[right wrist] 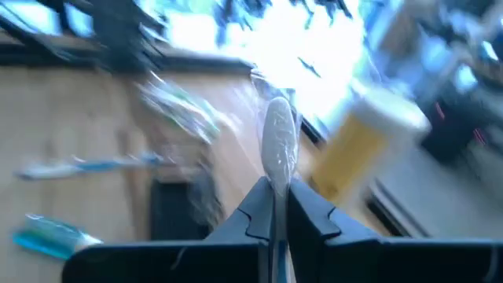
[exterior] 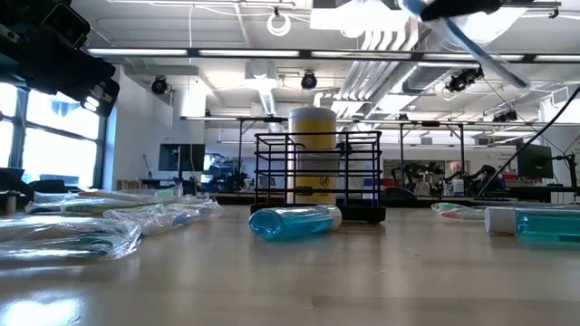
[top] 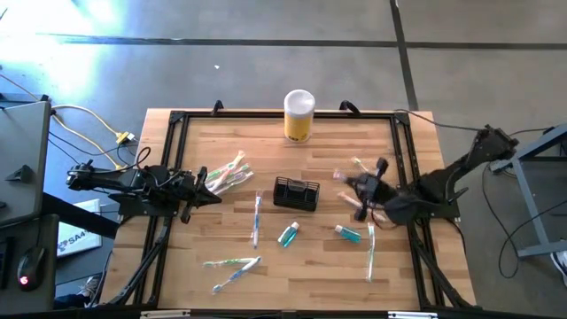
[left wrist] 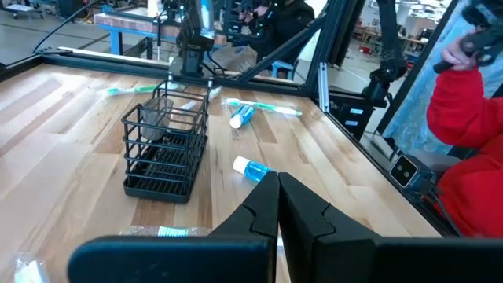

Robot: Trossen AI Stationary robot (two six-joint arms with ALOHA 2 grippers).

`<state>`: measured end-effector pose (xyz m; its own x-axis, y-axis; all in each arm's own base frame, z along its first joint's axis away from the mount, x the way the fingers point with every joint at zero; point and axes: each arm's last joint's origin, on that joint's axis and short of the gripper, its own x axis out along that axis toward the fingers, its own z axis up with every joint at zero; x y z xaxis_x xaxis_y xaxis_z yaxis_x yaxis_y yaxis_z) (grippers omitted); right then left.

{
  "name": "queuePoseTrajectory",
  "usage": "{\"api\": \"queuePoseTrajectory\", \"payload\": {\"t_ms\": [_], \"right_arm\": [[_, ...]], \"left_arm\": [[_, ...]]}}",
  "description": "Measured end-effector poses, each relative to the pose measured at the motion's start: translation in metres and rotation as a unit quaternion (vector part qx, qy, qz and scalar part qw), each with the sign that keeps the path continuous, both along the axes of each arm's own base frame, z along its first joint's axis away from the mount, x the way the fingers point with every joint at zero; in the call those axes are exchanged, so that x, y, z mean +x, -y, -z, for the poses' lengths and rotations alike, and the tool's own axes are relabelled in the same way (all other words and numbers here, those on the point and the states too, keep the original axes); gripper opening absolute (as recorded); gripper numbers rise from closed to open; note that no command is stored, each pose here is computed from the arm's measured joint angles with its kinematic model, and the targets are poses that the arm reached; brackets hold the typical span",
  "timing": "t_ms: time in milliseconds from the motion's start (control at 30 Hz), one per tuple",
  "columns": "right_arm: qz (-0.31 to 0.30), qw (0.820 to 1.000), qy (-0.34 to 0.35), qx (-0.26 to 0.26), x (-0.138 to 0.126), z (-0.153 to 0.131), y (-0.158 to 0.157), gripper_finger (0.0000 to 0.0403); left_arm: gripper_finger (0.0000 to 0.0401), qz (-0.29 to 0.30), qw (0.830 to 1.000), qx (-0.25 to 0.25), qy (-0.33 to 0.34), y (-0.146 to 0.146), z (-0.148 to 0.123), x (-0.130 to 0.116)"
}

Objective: Pick & Place toothbrushing station
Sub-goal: Put the top blue toothbrush into the wire organizer

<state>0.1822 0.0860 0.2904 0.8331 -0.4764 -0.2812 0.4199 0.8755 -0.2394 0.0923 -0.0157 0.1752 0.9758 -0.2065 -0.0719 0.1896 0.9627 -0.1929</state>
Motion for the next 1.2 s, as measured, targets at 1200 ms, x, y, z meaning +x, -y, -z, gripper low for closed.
{"api": "queuePoseTrajectory", "payload": {"t_ms": [1200], "right_arm": [[-0.228,0.921,0.306,0.076,0.084,0.107,0.109,0.0007]], "left_arm": [[0.0000,-0.008,1.000,0.006,0.000,0.000,0.000,0.000]]}}
